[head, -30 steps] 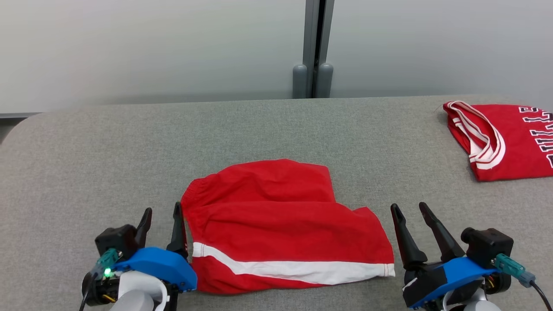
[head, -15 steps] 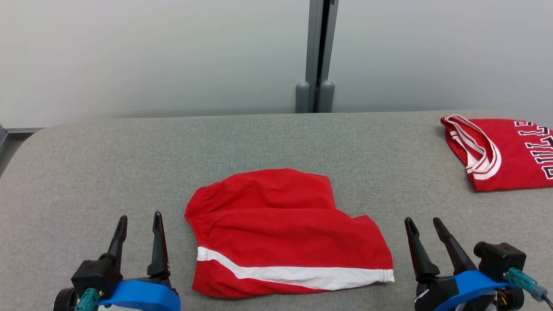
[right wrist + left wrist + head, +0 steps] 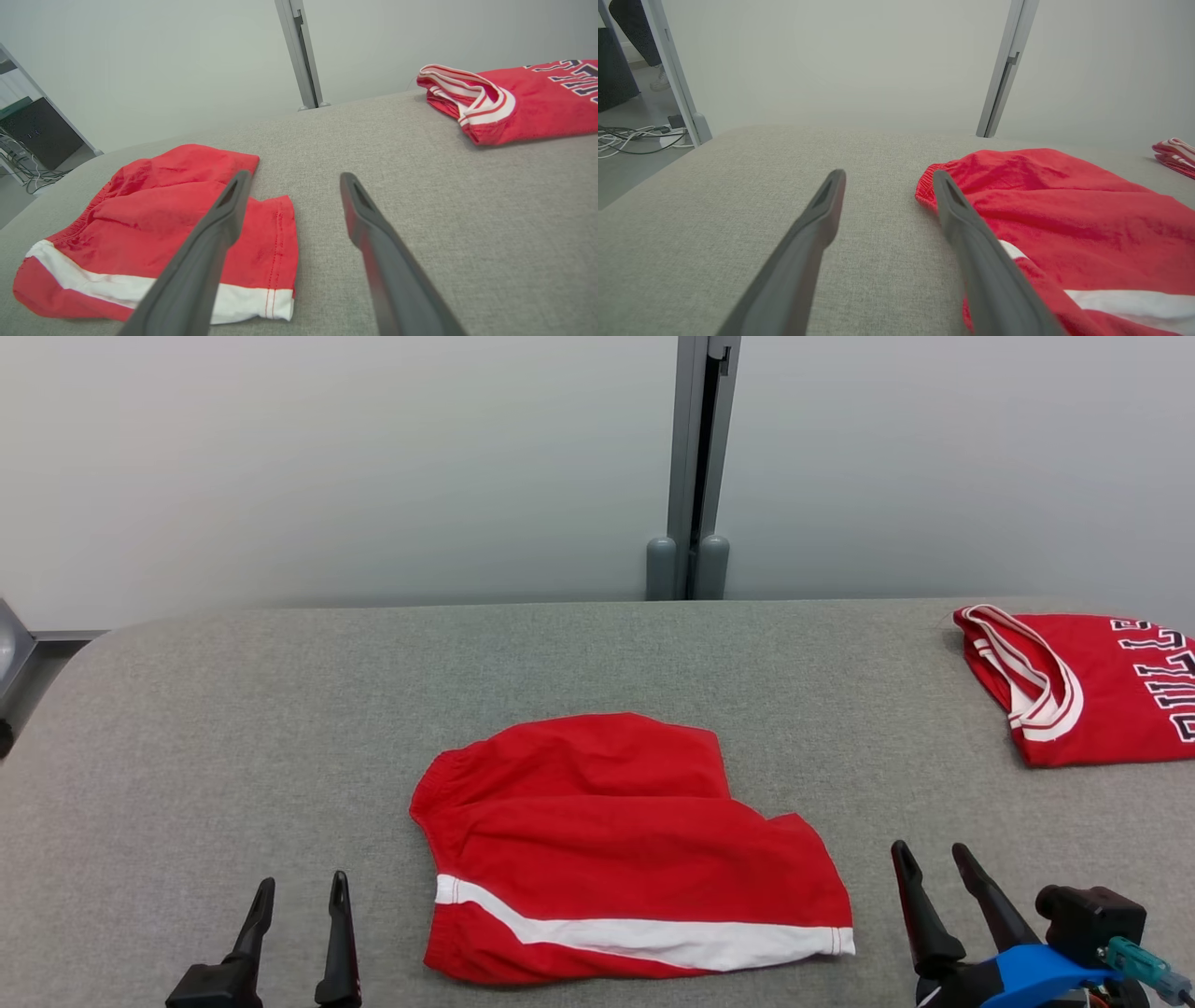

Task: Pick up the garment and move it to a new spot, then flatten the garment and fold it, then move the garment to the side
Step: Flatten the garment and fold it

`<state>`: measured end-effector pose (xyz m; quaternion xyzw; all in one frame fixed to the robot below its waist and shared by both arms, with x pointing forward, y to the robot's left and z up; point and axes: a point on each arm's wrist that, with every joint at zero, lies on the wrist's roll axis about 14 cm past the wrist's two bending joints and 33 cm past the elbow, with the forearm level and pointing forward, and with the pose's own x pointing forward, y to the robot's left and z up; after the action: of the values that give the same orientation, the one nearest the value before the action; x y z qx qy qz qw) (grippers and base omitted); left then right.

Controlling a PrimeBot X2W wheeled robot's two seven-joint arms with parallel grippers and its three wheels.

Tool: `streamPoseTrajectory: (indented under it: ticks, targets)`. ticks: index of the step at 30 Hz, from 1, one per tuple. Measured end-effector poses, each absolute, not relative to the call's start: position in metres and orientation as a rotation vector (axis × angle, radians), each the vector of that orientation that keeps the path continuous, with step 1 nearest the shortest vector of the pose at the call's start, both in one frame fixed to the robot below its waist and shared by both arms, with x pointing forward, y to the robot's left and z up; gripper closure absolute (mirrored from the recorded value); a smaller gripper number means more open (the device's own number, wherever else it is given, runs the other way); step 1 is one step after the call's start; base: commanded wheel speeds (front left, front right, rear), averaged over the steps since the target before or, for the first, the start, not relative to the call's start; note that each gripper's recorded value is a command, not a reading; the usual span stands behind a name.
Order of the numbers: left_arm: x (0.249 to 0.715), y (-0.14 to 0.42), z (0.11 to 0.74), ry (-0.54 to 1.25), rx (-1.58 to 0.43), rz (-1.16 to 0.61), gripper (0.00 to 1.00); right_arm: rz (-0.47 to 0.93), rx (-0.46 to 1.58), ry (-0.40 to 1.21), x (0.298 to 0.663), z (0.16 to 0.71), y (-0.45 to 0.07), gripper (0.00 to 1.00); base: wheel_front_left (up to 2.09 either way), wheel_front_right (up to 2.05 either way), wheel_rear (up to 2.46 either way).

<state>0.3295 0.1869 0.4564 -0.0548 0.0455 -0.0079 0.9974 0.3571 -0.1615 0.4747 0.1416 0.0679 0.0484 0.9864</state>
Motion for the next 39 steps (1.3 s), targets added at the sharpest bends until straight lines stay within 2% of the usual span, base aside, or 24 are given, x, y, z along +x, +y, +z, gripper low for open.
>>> streamPoseTrajectory:
  ticks: [23,27,32,39]
  targets:
    - [0.334,0.179,0.452,0.108,-0.101,-0.048,0.00,0.107,0.282,0.148,0.353,0.473,-0.158,0.00,0.00,0.00,0.00]
    - [0.339,0.160,0.445,0.190,-0.131,-0.107,0.00,0.138,0.287,0.238,0.351,0.461,-0.148,0.00,0.00,0.00,0.00]
    - [0.336,0.136,0.425,0.376,-0.170,-0.171,0.00,0.155,0.294,0.394,0.344,0.438,-0.143,0.00,0.00,0.00,0.00]
    - [0.336,0.122,0.409,0.533,-0.216,-0.193,0.00,0.178,0.296,0.570,0.333,0.406,-0.135,0.00,0.00,0.00,0.00]
